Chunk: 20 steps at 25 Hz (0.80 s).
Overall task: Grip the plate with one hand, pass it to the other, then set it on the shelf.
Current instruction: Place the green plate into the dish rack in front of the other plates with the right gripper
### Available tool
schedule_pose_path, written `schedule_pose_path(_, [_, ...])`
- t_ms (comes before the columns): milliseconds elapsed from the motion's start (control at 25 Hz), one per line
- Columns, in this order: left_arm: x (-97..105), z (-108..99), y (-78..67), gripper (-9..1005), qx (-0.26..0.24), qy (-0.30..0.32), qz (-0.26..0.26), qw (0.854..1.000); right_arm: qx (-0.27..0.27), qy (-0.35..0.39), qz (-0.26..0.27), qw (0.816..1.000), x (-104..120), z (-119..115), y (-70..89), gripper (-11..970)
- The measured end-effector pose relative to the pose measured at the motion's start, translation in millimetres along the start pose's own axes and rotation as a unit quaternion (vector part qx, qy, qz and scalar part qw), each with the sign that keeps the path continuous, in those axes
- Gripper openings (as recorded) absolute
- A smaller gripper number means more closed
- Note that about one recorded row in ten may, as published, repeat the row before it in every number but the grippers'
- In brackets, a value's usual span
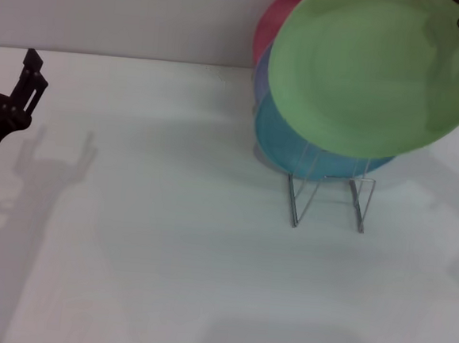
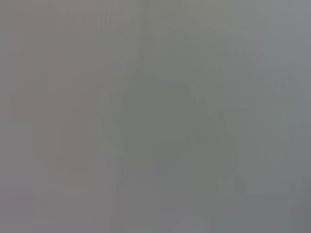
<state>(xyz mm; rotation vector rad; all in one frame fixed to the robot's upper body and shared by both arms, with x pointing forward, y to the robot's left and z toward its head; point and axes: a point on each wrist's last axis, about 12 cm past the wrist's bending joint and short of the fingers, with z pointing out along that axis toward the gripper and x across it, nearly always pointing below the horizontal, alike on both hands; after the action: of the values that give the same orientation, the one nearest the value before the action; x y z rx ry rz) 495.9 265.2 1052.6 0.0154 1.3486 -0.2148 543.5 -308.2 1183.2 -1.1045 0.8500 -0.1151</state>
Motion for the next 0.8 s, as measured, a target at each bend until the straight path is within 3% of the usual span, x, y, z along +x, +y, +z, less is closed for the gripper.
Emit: schedule_pose_path(800, [1, 10, -3.9, 815, 0.012, 0.002, -0.002, 1.000, -0.025, 0.009, -0.010, 1.000, 13, 12, 4.9, 35])
